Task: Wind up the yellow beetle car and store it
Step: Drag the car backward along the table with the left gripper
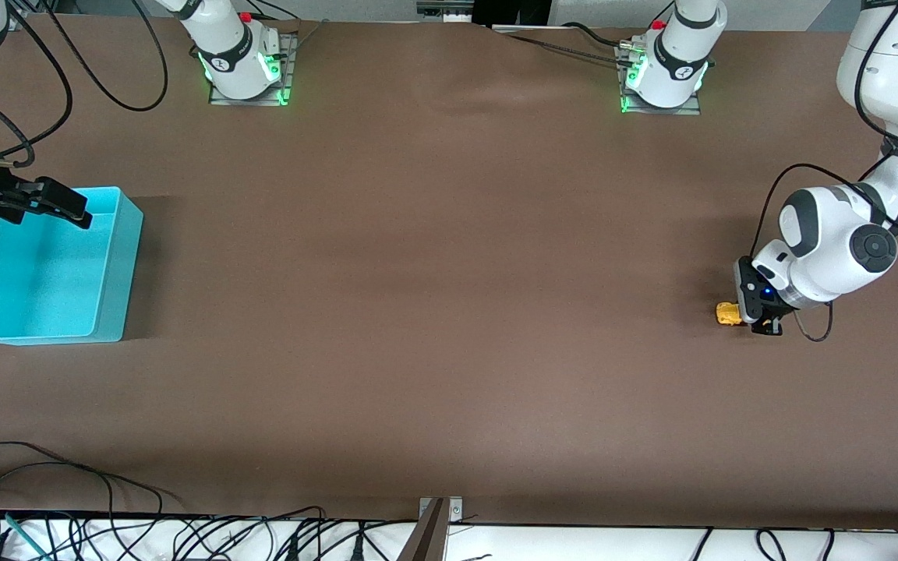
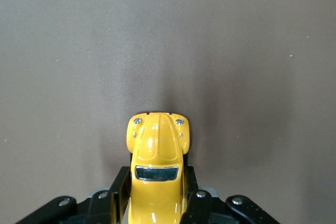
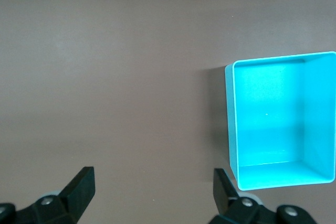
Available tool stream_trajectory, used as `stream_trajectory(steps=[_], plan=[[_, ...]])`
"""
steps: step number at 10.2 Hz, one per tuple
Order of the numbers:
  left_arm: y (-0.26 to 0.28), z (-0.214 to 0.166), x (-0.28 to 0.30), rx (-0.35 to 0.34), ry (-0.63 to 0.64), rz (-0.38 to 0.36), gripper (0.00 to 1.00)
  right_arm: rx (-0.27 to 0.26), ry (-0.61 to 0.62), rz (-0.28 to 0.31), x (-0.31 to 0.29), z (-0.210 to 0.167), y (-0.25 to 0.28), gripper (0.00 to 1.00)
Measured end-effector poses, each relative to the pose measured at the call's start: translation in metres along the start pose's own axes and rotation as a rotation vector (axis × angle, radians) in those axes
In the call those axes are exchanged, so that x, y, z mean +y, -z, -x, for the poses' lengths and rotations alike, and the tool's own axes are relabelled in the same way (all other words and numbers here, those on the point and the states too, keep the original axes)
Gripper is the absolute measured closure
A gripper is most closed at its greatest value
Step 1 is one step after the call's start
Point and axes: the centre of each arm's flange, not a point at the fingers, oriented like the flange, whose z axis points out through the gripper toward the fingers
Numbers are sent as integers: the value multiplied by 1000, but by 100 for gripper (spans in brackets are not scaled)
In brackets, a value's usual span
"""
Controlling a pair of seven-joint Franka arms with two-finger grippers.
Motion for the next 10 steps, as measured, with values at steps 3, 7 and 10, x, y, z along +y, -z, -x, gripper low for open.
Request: stream_trajectory(steps=[3, 7, 10], plan=[[0, 2, 0, 0, -16, 1, 56, 0, 0, 0, 0, 0, 0, 0], [0, 2, 0, 0, -20, 1, 55, -2, 0, 0, 0, -1, -1, 0], [-12, -4, -3, 16, -90, 0, 18, -2, 0, 0, 0, -1, -1, 0]])
